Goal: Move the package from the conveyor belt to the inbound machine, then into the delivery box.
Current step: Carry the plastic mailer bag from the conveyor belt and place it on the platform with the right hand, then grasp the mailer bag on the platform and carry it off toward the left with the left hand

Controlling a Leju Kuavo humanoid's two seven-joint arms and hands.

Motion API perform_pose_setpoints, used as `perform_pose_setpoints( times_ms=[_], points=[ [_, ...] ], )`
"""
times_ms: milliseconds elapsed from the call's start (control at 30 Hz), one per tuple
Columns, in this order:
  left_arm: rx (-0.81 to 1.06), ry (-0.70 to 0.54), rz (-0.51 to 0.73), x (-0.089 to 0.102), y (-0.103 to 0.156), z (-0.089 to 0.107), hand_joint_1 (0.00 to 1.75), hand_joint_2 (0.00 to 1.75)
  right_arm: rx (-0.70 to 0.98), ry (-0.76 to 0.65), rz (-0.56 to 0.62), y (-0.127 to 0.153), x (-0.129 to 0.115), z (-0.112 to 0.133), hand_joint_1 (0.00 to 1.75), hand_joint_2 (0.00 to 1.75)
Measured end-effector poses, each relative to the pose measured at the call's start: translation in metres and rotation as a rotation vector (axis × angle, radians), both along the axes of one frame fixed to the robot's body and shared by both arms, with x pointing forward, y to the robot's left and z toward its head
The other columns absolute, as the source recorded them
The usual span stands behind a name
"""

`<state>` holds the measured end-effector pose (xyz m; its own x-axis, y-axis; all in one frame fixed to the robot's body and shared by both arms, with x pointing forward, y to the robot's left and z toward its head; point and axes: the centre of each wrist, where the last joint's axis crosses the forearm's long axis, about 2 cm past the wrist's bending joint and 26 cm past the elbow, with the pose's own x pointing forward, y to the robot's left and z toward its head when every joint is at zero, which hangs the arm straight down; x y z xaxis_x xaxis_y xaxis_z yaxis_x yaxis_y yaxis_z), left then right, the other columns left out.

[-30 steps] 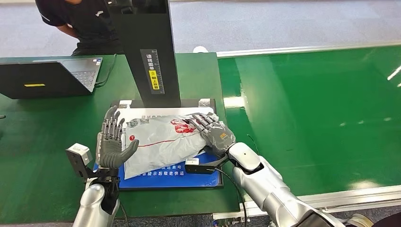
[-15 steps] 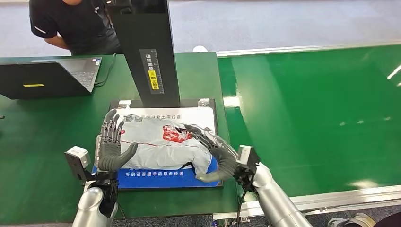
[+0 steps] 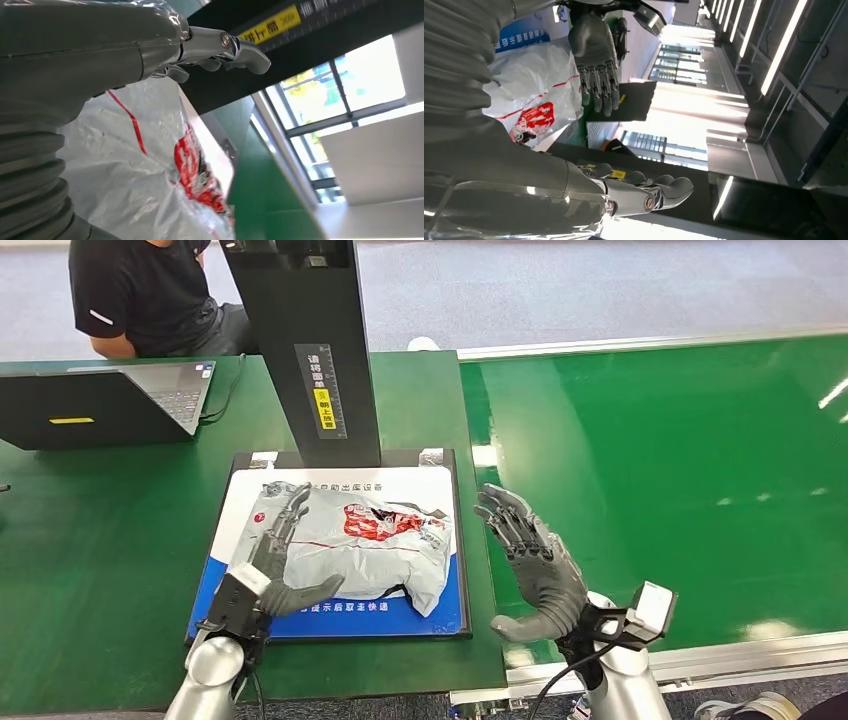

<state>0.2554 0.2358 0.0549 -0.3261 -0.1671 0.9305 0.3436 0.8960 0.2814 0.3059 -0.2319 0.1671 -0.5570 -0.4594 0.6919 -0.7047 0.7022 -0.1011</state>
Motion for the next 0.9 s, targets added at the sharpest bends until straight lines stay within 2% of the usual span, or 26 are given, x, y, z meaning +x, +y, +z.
perform_pose_setpoints(
  times_ms=[233, 400, 467, 600, 733, 900],
  points=[
    [0.401, -0.103, 0.034, -0.001, -0.009, 0.002, 0.0, 1.75, 0.017, 0.018, -0.04, -0.008, -0.01, -0.006, 0.0, 1.75],
    [0.5, -0.141, 0.051, -0.002, -0.012, 0.004, 0.0, 1.75, 0.021, 0.031, -0.051, -0.009, -0.015, -0.01, 0.0, 1.75],
    [0.62, -0.151, 0.11, -0.001, -0.012, 0.005, 0.0, 1.75, 0.019, 0.034, -0.053, -0.009, -0.016, -0.011, 0.0, 1.75],
    [0.918, -0.171, 0.322, 0.001, -0.006, 0.008, 0.0, 1.75, 0.006, 0.044, -0.062, -0.006, -0.02, -0.013, 0.0, 1.75],
    [0.975, -0.146, 0.373, 0.001, 0.001, 0.008, 0.0, 1.75, 0.007, 0.051, -0.072, -0.006, -0.025, -0.014, 0.0, 1.75],
    [1.006, -0.028, 0.335, 0.002, 0.009, 0.003, 0.0, 1.75, -0.003, 0.053, -0.083, -0.007, -0.026, -0.015, 0.0, 1.75]
  ],
)
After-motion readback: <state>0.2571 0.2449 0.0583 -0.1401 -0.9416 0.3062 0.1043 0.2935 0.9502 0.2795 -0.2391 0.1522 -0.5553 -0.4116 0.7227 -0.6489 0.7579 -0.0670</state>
